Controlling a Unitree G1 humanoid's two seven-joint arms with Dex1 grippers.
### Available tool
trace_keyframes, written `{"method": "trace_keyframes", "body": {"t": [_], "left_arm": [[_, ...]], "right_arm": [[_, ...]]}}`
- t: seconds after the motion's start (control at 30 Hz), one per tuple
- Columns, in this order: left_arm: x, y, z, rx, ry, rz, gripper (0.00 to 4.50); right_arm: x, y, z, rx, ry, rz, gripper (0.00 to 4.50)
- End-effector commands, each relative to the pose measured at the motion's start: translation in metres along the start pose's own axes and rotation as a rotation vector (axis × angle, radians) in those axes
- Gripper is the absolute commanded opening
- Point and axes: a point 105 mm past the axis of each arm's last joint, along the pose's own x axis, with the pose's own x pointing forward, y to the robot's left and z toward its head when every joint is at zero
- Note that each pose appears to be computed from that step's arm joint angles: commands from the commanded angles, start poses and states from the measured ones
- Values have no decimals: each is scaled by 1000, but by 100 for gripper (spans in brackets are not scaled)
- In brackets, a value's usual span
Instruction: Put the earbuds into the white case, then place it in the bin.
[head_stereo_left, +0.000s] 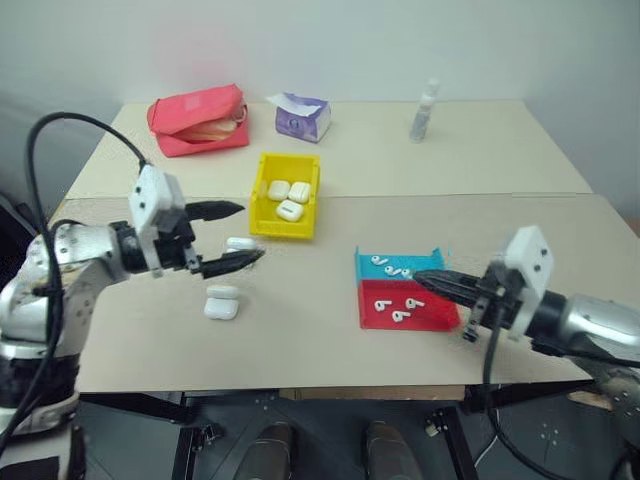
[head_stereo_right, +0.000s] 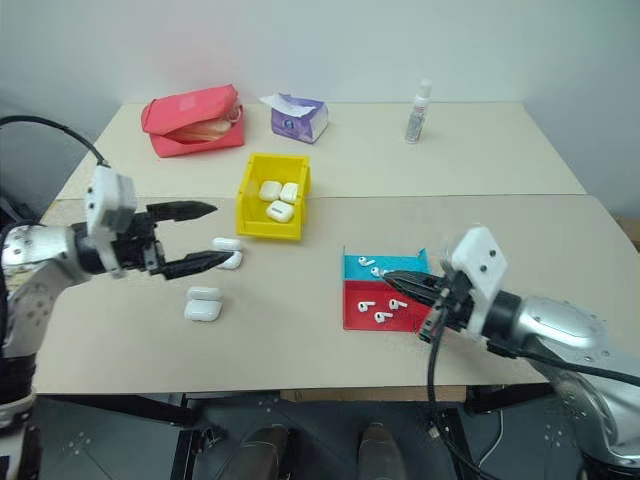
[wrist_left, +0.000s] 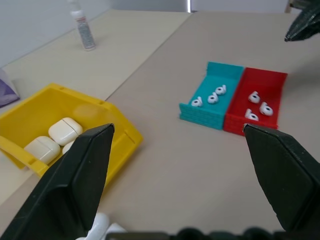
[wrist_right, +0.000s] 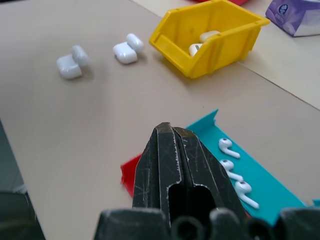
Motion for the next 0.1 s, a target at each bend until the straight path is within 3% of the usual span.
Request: {"method": "trace_keyframes", "body": {"t": [0.03,0.1], "left_arm": [[-9,-19,17,23,-27,-76,448],[-8,-23,18,4,-35,-75,448]], "right_arm": [[-11,-4,11,-59,-33,8,0],[-12,-1,15,-61,-48,37,0]]}}
